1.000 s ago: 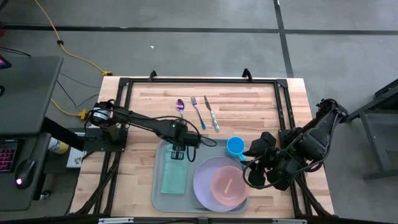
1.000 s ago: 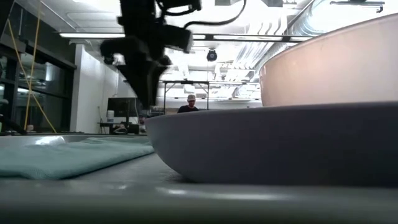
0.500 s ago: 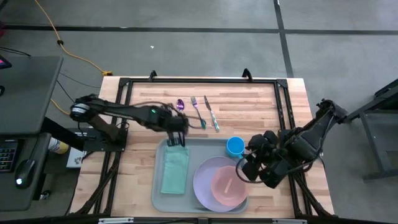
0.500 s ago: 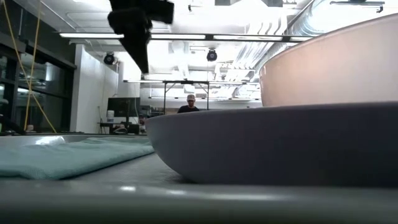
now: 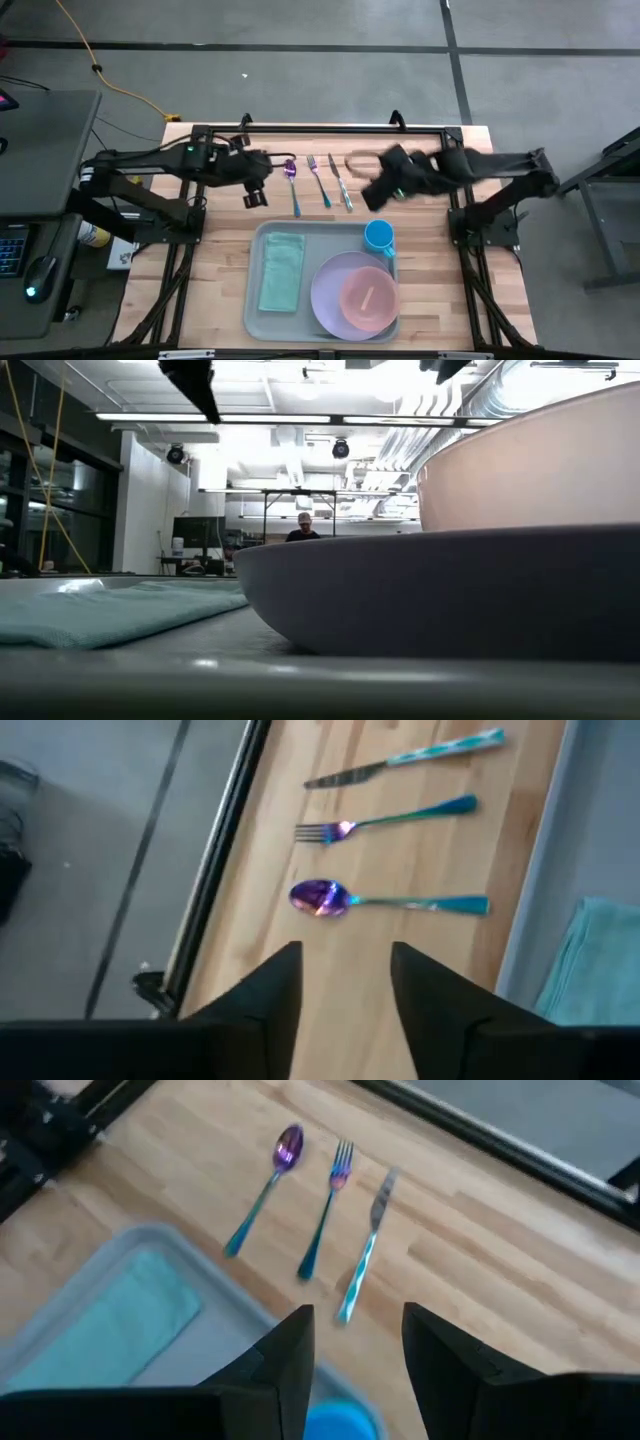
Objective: Set up tray
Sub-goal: Put the green table knife on the light green table napkin
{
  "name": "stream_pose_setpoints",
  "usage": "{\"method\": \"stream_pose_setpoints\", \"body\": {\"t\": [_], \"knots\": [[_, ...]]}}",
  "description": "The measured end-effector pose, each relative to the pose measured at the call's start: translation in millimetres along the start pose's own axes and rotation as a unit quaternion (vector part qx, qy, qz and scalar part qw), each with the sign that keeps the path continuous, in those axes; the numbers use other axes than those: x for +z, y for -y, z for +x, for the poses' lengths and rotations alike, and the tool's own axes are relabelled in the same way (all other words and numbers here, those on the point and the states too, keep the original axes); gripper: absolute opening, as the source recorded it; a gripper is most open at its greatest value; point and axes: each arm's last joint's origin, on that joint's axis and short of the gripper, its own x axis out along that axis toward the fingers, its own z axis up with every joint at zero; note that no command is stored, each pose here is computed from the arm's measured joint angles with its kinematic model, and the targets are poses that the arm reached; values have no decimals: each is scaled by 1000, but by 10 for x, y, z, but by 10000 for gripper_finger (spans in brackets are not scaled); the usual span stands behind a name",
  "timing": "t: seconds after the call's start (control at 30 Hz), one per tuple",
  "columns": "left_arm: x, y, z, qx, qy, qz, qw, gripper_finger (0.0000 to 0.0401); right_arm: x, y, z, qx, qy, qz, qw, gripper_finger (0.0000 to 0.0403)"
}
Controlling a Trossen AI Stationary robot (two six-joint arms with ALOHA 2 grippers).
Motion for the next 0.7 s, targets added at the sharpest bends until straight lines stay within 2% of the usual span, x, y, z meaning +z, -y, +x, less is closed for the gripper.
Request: {"method": "stream_pose_setpoints", "body": {"t": [0.17, 0.33, 0.53, 0.7], "knots": [[-107, -109, -196, 3, 27, 21, 999, 220, 402, 127, 490, -4, -22, 7, 1000, 131], [-261, -252, -428, 7, 59, 25, 998, 235, 593, 221, 1082, -5, -92, 18, 996, 151], [-461, -427, -751, 9, 131, 12, 991, 238, 549, 250, 1816, -31, -185, 27, 982, 209], [-629, -510, -902, 5, 154, 15, 988, 238, 415, 245, 2298, -51, -239, 26, 969, 240]]}}
